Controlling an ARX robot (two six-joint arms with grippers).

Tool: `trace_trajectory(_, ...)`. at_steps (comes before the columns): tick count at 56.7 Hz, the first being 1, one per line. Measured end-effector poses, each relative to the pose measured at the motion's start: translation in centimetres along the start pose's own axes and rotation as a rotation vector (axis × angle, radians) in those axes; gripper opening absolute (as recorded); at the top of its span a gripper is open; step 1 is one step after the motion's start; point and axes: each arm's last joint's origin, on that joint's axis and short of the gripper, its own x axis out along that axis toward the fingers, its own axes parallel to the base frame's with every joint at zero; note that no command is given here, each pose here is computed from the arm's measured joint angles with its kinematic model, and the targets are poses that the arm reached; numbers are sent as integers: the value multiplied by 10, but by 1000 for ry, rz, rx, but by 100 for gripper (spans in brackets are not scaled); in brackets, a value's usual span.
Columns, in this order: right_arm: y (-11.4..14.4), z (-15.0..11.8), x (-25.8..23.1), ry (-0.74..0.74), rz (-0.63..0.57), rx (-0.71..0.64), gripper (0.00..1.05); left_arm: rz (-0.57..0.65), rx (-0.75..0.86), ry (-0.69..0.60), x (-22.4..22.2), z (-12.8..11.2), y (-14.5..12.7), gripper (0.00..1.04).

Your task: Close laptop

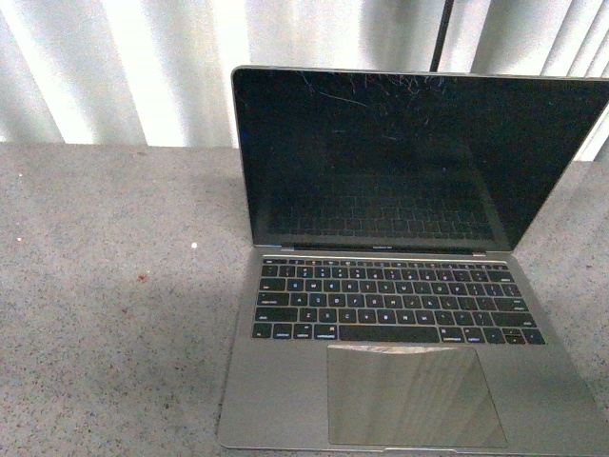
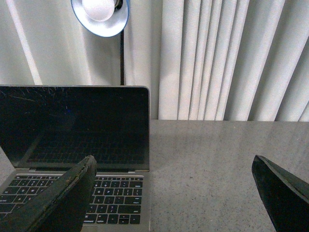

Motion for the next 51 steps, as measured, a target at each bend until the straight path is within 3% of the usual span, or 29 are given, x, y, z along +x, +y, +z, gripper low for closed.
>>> trace_trajectory(51,0,0,0,0,0,0,97,0,0,0,0,0,0,98)
